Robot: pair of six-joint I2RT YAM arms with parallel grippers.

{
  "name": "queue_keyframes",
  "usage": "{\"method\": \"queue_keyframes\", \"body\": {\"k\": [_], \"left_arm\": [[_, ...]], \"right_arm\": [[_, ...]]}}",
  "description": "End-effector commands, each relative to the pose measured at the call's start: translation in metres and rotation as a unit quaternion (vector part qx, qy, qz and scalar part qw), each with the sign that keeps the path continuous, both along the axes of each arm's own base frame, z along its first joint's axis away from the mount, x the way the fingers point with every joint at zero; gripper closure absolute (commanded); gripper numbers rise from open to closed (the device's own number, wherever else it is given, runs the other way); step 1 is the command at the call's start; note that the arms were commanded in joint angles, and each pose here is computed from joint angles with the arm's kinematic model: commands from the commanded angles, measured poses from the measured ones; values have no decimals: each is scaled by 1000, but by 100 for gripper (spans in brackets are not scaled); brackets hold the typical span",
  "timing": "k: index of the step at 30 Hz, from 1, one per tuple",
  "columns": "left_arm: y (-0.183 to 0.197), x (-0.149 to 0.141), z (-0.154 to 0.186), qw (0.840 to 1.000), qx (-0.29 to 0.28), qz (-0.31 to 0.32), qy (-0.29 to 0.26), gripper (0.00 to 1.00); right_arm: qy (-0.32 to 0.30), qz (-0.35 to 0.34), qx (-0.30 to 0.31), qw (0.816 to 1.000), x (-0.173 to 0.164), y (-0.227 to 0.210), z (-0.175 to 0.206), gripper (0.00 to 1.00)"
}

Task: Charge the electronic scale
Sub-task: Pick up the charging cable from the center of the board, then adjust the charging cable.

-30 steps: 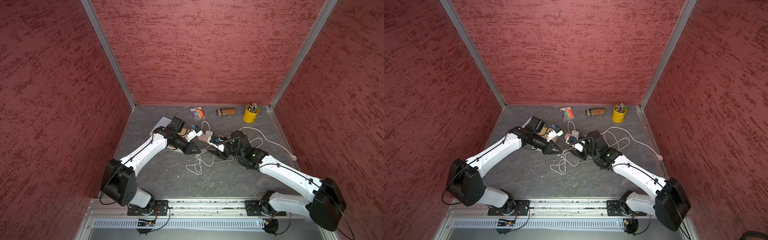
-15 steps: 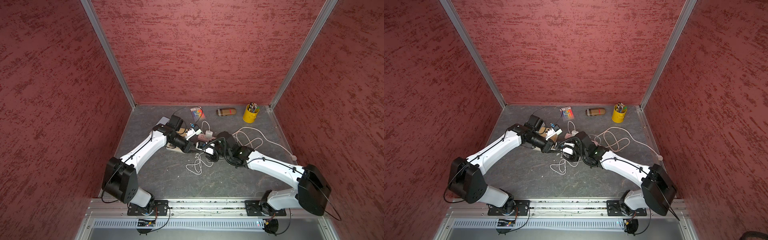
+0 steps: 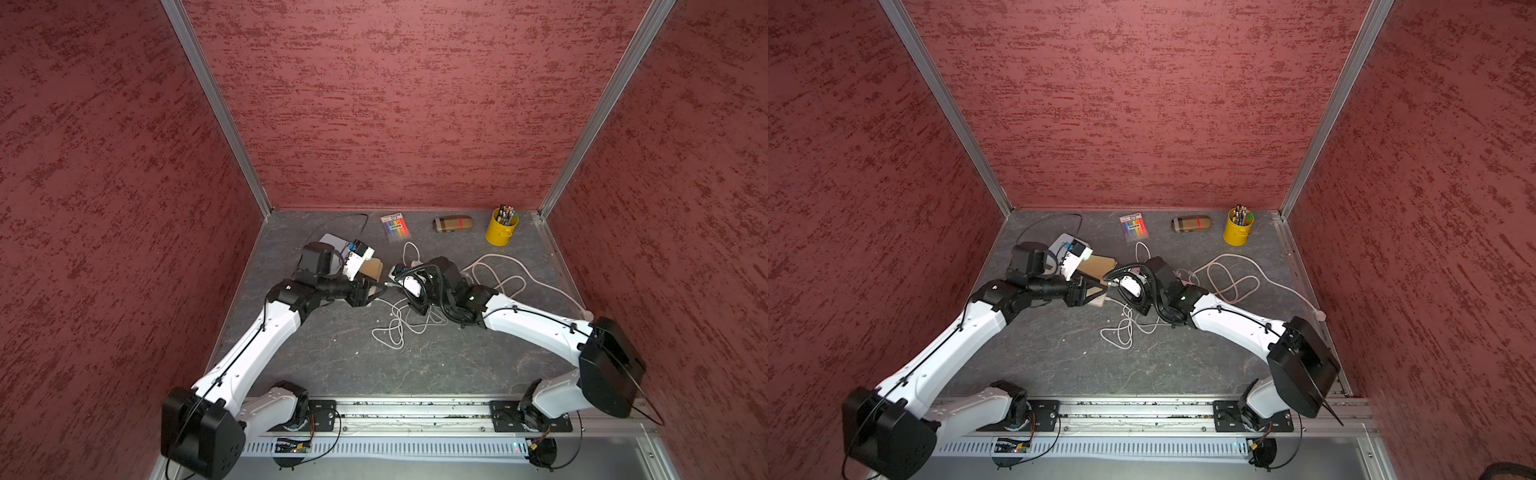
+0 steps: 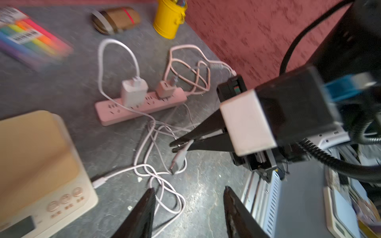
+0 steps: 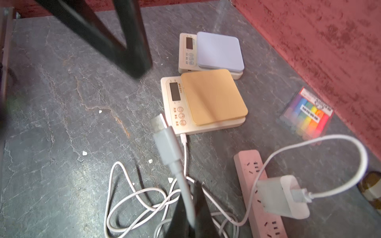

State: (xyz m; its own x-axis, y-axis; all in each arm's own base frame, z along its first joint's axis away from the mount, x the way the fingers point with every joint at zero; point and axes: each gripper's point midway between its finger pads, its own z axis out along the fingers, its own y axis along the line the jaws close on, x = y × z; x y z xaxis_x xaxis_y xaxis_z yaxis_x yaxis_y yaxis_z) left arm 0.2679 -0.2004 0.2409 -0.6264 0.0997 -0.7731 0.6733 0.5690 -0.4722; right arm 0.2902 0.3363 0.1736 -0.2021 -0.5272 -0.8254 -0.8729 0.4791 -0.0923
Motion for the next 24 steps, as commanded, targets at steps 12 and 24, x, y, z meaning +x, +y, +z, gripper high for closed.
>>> {"method": "queue_keyframes", "body": {"k": [12,24], "left_arm": [[-34,20,-1,990,-119,-24,76,55],[-39,31,-16,982,-118,-18,143,100]], "right_arm": [[54,-17,70,996,5,13,18,100],[49,-23,75,996,6,12,24,100]]}}
